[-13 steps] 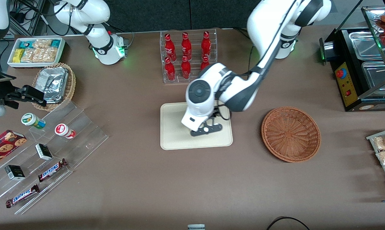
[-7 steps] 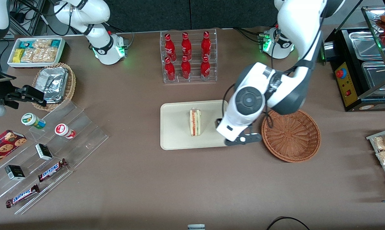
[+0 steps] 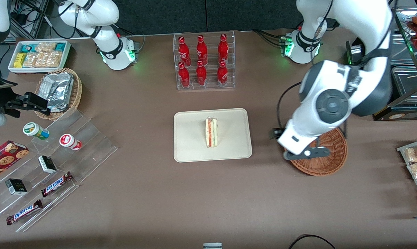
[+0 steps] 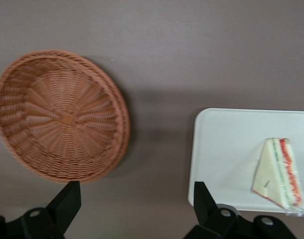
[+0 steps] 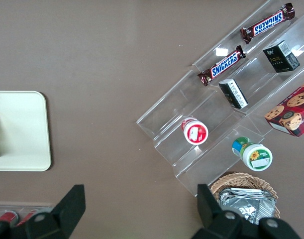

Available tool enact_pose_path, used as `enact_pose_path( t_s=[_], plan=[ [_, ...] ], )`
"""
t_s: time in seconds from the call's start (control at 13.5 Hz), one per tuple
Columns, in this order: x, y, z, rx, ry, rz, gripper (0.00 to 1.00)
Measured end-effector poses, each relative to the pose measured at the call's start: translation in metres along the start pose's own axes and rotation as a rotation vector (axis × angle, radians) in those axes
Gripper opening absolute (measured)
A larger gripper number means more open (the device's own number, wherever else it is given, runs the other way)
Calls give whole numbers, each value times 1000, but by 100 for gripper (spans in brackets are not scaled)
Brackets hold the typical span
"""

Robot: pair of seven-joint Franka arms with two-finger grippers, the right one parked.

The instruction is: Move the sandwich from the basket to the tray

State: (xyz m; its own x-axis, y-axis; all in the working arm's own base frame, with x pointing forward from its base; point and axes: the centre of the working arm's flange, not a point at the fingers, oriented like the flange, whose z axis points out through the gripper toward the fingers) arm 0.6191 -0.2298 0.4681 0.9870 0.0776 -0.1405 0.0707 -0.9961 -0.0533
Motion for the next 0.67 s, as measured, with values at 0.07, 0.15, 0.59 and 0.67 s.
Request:
enact_pose_path(
  t_s=[0.07, 0.15, 0.59, 0.67],
  plan=[
    [0, -16, -3, 1, -6, 3, 100],
    [0, -31, -6, 0, -15, 8, 100],
    [-25, -94, -36, -6, -69, 53, 100],
    [-32, -99, -41, -3, -69, 54, 100]
  ],
)
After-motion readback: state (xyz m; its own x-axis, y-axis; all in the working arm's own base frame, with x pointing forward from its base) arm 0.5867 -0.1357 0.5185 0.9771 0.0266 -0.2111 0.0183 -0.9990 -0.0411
